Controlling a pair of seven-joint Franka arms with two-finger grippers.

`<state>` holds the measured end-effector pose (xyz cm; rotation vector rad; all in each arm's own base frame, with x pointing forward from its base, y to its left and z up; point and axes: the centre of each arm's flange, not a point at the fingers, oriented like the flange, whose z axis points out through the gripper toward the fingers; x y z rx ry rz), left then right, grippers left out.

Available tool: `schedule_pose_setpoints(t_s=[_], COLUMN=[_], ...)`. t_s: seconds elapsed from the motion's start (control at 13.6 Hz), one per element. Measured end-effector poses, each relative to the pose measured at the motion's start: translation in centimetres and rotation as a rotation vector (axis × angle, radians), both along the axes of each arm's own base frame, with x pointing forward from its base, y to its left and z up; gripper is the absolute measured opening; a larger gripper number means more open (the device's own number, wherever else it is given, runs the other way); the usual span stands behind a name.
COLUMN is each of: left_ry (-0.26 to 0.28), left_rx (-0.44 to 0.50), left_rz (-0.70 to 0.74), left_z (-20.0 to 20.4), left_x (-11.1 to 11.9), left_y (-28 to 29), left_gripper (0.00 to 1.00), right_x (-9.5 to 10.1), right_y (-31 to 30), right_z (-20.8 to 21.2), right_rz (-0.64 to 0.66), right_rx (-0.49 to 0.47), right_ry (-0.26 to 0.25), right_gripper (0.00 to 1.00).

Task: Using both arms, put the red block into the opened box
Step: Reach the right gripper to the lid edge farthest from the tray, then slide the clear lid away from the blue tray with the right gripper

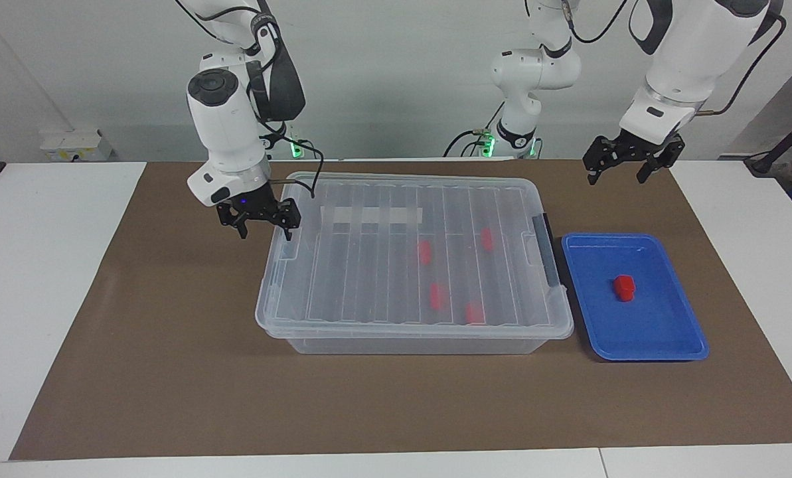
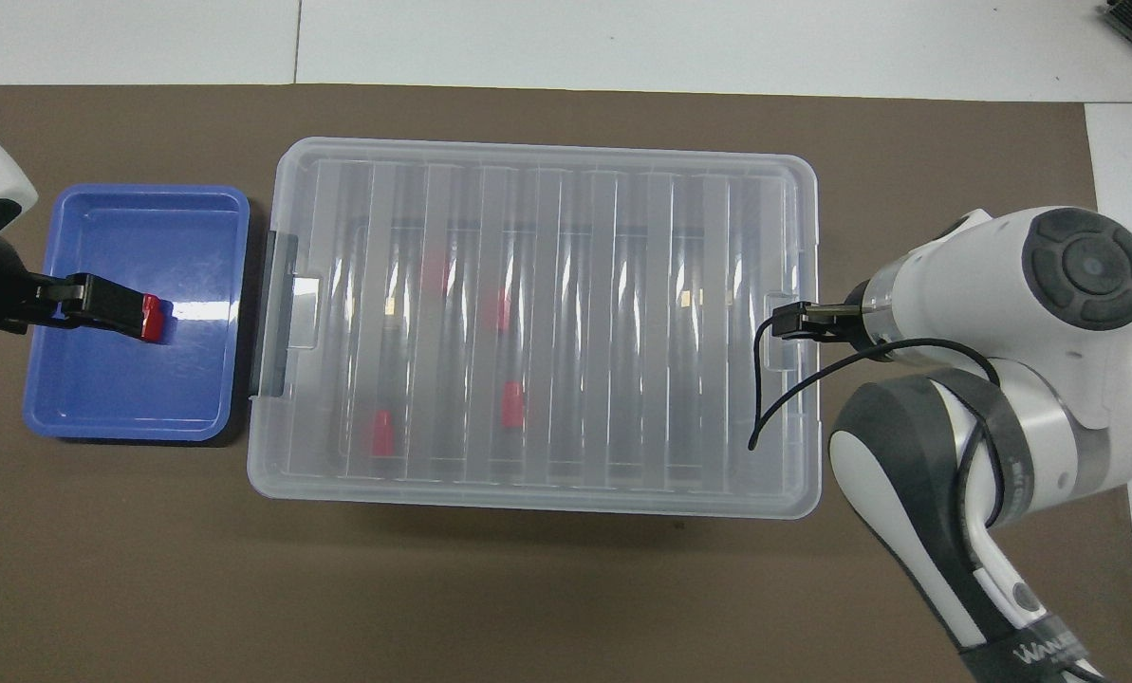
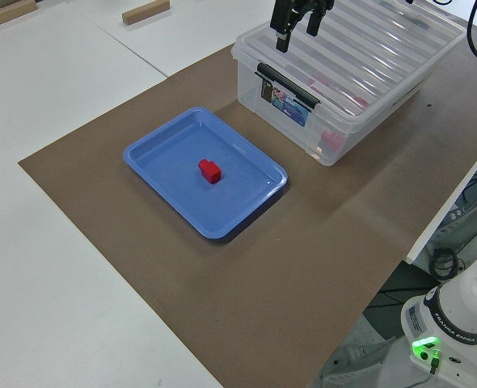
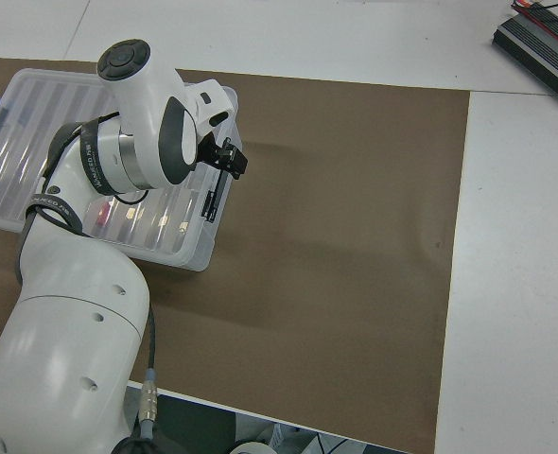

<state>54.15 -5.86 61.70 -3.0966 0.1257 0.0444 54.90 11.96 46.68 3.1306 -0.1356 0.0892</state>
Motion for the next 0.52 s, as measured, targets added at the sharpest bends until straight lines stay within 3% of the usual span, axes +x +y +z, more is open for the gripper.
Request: schedule_pose_setpoints(t_s=[0.29,0.52], left_ry=[0.000,0.000], left_rx=[0.000,0.000], left_rz=[0.000,0.000], left_z=[0.0,0.0], left_x=[0.0,0.0], left_y=[0.0,0.0], left_gripper=[1.00,1.00], right_x=[-1.3,-1.1], right_y=[-1.3,-3.6], right_z=[-1.4,-1.3], right_rz=[0.026,0.068], right_rx=[-0.009,-0.011], right_ry=[0.034,0.034], right_gripper=[1.00,1.00])
